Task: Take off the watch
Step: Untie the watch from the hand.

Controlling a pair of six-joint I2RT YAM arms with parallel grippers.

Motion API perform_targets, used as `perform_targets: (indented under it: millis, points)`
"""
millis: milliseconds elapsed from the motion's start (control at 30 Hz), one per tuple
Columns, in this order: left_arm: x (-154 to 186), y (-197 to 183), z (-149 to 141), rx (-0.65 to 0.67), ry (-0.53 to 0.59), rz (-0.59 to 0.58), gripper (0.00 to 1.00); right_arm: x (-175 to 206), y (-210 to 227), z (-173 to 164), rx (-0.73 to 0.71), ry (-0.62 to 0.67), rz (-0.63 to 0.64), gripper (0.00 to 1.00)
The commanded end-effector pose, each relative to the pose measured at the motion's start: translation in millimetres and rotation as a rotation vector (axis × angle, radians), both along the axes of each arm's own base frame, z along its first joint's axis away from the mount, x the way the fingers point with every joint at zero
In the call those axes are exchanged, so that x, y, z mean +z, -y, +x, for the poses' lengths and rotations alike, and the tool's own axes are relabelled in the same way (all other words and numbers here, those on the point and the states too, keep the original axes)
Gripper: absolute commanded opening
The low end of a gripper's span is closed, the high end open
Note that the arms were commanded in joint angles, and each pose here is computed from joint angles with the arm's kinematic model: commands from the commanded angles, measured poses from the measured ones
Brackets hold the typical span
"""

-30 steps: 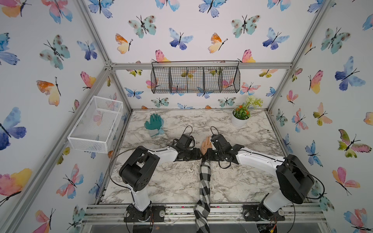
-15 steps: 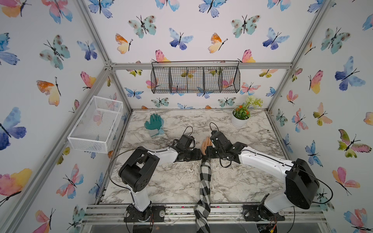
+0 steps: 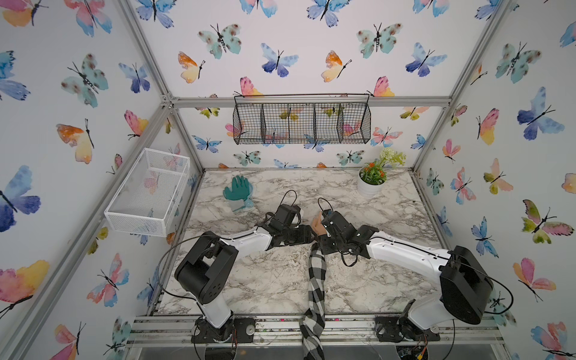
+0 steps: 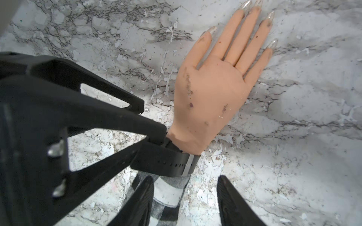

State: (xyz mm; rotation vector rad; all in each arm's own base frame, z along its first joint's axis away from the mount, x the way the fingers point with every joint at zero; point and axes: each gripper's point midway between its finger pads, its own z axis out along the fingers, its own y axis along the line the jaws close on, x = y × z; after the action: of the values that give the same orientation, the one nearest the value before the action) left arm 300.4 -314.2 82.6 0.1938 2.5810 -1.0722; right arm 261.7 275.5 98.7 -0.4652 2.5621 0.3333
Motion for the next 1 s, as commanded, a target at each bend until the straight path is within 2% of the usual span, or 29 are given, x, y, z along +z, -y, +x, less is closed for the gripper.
perform_targets:
  millis: [0, 267, 433, 600, 667, 800, 833, 967]
  points:
    - [12, 7, -3, -0.020, 0.001, -0.026, 0.64, 3, -8, 0, 0.023, 0.027, 0.010, 0.57]
    - [18, 14, -3, -0.033, 0.004, -0.035, 0.64, -9, -15, 2, -0.019, 0.057, -0.037, 0.58]
    - [19, 16, -5, -0.039, 0.003, -0.037, 0.64, -12, -3, 12, -0.128, 0.104, -0.071, 0.53]
    - [19, 16, -5, -0.041, 0.001, -0.033, 0.64, -6, 0, 18, -0.171, 0.134, -0.074, 0.48]
    - [18, 16, -4, -0.041, 0.001, -0.031, 0.64, -5, 0, 19, -0.174, 0.136, -0.075, 0.40]
    - [18, 15, -4, -0.035, 0.005, -0.025, 0.64, -9, -3, 16, -0.162, 0.115, -0.070, 0.07]
    - [18, 14, -4, -0.033, 0.004, -0.019, 0.65, -10, -3, 16, -0.160, 0.111, -0.068, 0.03]
    - [14, 2, 0, 0.001, 0.010, 0.013, 0.65, -14, -2, 12, -0.176, 0.088, -0.054, 0.02]
